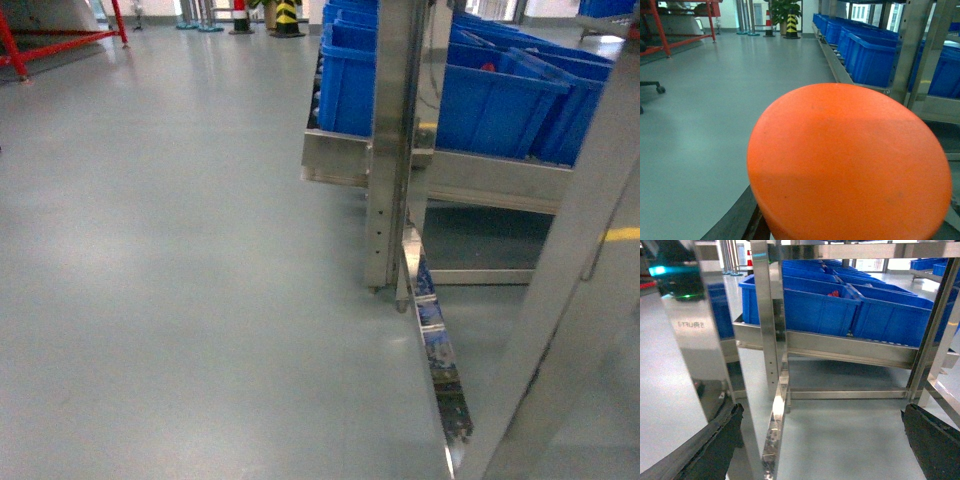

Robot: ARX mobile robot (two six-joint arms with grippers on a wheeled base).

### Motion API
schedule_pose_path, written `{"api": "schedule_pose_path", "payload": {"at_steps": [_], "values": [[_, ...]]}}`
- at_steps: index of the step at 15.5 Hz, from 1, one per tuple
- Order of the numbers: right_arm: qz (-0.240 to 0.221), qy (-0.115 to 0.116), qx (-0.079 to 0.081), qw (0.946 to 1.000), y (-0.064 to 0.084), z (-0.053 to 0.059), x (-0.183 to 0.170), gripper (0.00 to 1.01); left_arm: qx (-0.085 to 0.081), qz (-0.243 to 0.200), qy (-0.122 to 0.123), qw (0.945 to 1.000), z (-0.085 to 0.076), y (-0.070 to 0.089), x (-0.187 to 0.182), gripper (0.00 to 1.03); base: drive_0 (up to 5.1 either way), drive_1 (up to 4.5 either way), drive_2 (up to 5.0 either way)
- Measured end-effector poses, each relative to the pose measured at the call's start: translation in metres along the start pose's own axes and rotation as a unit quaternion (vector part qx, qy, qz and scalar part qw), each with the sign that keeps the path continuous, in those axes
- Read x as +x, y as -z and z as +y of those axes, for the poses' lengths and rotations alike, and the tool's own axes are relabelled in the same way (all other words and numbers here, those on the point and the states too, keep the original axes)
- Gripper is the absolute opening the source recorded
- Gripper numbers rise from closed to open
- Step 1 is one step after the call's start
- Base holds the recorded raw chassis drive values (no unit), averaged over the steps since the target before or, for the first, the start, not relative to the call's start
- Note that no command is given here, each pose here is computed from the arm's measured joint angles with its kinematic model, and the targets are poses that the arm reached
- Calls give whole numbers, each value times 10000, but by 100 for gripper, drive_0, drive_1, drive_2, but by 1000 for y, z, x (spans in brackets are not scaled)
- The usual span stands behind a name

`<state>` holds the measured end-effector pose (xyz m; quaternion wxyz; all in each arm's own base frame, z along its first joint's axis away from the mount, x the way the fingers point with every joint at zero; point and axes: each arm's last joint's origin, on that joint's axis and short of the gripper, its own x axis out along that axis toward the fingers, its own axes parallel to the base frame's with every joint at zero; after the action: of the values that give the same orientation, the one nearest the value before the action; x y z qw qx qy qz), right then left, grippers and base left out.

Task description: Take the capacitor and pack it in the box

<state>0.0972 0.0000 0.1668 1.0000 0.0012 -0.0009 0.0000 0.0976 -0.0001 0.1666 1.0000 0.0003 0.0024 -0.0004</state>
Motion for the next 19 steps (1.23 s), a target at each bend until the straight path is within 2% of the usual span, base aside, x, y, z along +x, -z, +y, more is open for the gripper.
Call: {"api": "schedule_pose_path", "payload": {"at_steps": [19], "values": [[4, 0, 0, 10000, 0, 0, 0, 98, 0, -4, 2, 10000, 0, 0, 0, 44, -485, 251, 251]]}}
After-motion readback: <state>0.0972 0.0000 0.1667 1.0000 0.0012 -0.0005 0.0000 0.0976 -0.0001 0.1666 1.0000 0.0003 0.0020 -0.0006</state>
